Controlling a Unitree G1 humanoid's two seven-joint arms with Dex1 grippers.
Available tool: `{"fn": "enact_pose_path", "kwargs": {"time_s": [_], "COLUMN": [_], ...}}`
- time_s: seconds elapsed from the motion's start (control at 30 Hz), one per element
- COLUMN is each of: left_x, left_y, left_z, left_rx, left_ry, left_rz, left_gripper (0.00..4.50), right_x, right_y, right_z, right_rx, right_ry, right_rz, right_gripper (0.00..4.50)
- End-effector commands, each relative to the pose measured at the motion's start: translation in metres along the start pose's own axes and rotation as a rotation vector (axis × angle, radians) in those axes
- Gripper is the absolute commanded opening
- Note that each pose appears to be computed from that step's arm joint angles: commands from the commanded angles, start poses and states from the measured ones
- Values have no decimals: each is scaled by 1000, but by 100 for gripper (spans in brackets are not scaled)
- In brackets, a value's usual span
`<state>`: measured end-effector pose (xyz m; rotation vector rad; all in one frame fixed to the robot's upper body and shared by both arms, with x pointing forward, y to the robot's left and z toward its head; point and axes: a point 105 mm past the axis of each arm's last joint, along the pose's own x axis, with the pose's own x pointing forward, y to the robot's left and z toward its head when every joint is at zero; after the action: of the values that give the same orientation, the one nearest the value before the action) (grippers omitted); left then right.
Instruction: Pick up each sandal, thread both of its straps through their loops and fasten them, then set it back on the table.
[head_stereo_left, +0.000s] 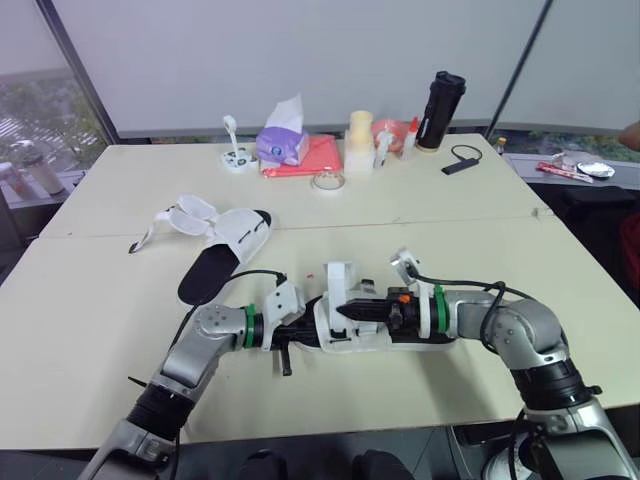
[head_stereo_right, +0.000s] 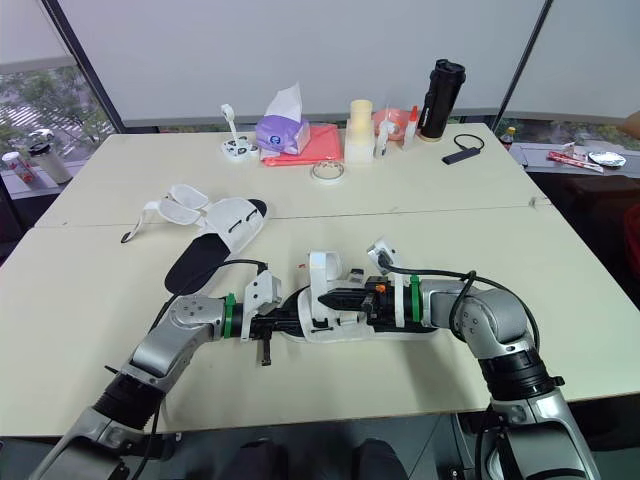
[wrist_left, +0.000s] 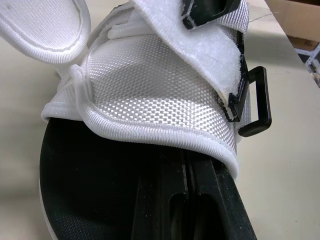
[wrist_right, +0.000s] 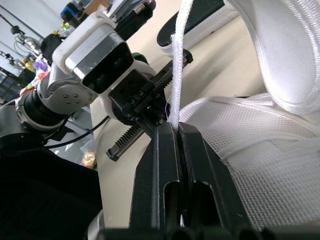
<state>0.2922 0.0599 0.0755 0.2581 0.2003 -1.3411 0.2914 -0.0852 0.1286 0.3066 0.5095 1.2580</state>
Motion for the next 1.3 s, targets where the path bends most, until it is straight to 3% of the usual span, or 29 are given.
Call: {"fn": "enact_pose_path", "kwargs": {"time_s": [0.03, 0.27, 0.6, 0.7, 0.9, 0.93, 1.3], "left_x": [1, 0, 1, 1, 1, 1, 1], "left_y": [-9, -9, -9, -10, -9, -10, -10], "left_z": [-33, -34, -35, -36, -37, -37, -38], "left_rx": [-69, -72, -77, -78, -81, -82, -82], "left_ry": [114, 115, 114, 115, 116, 116, 119], "left_rz": [-14, -13, -12, -12, -8, -7, -4], "left_gripper": [0, 0, 0, 0, 0, 0, 0], "right_x": [2, 1, 6, 7, 9, 9, 0], "right_y": [8, 15, 30, 29, 26, 26, 30], "right_z": [6, 9, -5, -5, -4, -4, 14], "right_rx": [-39, -85, -151, -172, -197, -200, -92], "right_ry": [-29, -23, 55, 56, 61, 65, 20], "right_rz": [26, 34, 55, 43, 27, 26, 57], "right_gripper": [84, 409, 409, 330, 25, 7, 7]}}
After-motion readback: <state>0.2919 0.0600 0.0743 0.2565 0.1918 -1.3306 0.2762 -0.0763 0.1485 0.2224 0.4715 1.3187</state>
